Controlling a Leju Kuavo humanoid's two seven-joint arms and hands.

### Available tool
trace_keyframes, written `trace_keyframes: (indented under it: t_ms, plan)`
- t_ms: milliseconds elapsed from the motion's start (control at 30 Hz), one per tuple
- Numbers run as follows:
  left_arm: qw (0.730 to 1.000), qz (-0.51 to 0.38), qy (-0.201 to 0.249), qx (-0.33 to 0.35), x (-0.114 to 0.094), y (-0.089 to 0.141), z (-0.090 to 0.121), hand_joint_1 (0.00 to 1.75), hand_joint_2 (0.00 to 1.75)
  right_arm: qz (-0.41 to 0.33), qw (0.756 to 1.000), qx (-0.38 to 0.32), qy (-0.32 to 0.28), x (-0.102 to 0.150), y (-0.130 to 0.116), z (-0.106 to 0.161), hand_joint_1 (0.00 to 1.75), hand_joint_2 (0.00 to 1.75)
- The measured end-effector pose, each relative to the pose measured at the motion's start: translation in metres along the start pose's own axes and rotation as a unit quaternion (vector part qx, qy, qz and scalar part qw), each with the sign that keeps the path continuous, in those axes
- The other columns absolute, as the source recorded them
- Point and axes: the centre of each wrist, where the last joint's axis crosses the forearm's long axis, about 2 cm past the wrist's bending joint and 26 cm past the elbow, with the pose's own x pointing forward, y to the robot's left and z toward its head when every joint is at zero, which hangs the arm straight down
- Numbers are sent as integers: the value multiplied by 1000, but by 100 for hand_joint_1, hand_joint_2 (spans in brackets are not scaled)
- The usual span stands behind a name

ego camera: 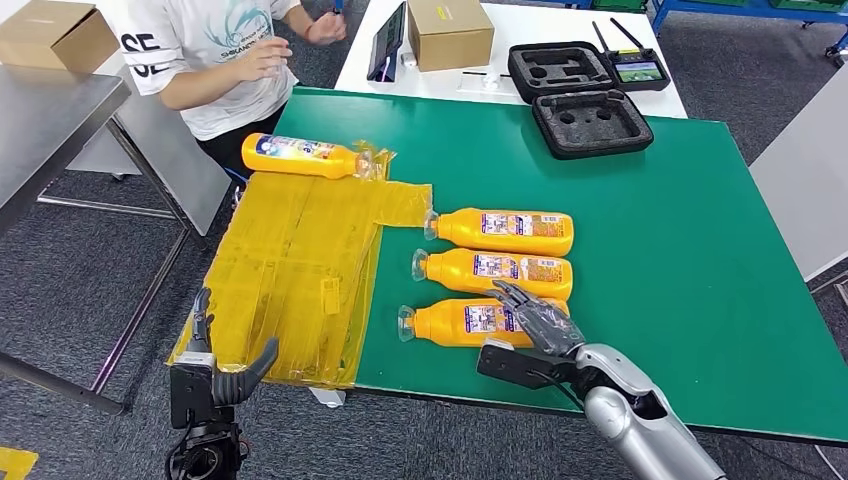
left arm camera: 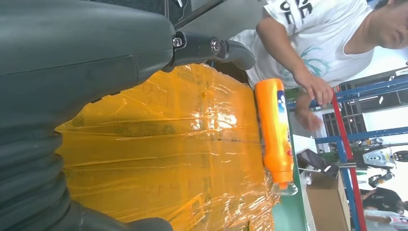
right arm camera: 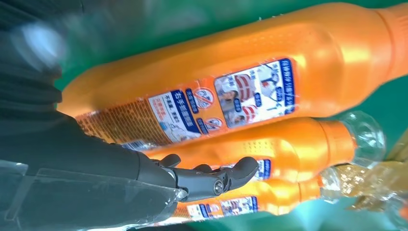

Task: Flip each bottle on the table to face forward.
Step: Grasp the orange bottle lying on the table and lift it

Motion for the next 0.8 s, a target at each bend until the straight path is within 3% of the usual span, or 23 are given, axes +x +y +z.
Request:
trace_keyframes:
  t_ms: [800]
  plan:
    - [1000,5,7,-2,0,-2,0,0,175,-6,998,26,50,-26,-9,-18,0,175]
